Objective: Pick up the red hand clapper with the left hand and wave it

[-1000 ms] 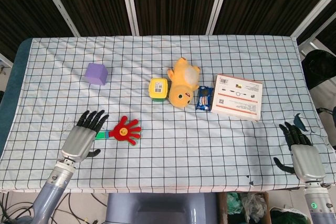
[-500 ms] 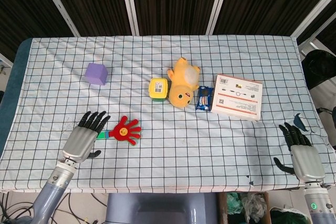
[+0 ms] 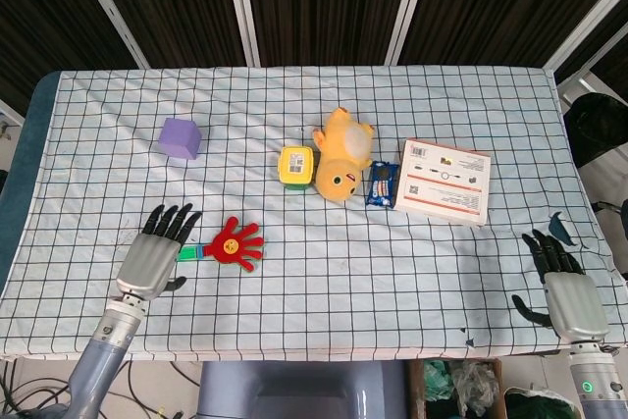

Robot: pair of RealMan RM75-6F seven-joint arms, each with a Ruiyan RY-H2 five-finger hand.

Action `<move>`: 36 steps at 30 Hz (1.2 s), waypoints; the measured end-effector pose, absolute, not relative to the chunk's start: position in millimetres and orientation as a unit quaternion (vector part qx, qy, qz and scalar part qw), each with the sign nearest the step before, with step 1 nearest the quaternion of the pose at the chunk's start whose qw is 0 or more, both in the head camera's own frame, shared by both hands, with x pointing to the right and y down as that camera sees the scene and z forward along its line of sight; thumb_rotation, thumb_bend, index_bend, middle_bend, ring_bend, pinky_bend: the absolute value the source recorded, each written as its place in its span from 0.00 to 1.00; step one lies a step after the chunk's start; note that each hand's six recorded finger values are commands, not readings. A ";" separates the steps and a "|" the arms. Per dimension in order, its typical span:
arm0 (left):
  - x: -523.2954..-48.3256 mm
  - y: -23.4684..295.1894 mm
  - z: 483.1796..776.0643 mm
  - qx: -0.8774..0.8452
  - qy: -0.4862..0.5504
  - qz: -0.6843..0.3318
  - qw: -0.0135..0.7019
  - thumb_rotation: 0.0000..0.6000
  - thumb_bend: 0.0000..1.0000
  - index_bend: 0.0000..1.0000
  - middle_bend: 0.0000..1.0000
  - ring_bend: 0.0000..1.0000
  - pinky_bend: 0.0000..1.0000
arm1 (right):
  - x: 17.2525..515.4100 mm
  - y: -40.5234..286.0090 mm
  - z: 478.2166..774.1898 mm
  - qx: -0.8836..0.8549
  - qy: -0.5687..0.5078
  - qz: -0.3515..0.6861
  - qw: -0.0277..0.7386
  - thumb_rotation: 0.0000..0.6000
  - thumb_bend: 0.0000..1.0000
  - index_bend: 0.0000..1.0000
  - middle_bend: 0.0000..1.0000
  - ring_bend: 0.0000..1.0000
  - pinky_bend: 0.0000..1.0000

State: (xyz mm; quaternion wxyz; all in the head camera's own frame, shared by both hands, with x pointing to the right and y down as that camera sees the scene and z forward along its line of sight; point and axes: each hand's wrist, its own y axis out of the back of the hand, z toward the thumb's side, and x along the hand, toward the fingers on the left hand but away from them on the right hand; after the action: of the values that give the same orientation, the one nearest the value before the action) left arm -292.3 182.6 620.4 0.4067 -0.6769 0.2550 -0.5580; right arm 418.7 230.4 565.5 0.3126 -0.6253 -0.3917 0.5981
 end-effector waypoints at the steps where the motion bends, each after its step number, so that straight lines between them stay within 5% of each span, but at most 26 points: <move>1: -293.5 181.7 621.2 -0.673 0.256 -0.562 0.408 1.00 0.00 0.00 0.00 0.00 0.00 | 418.4 230.6 565.8 -0.626 -0.391 0.598 0.312 1.00 0.24 0.00 0.00 0.00 0.15; 5: -299.9 179.4 625.4 -0.660 0.264 -0.579 0.399 1.00 0.00 0.01 0.00 0.00 0.00 | 416.9 231.8 567.1 -0.628 -0.386 0.599 0.312 1.00 0.24 0.00 0.00 0.00 0.15; 10: -310.2 177.3 634.5 -0.641 0.271 -0.615 0.370 1.00 0.01 0.22 0.00 0.00 0.00 | 417.0 232.0 567.6 -0.628 -0.386 0.601 0.310 1.00 0.24 0.00 0.00 0.00 0.15; 16: -311.6 171.0 643.6 -0.602 0.283 -0.652 0.363 1.00 0.08 0.33 0.00 0.00 0.00 | 416.9 232.7 567.5 -0.628 -0.387 0.602 0.307 1.00 0.24 0.00 0.00 0.00 0.15; 36: -289.3 173.3 683.4 -0.570 0.291 -0.700 0.316 1.00 0.20 0.38 0.00 0.00 0.00 | 416.0 233.4 567.4 -0.633 -0.390 0.600 0.296 1.00 0.24 0.00 0.00 0.00 0.15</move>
State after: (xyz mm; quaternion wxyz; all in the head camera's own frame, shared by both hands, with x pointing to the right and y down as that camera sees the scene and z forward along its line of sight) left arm -289.3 173.3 683.4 0.3160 -0.5701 0.2907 -0.7004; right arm 416.0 233.4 567.4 0.2963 -0.6327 -0.3900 0.5998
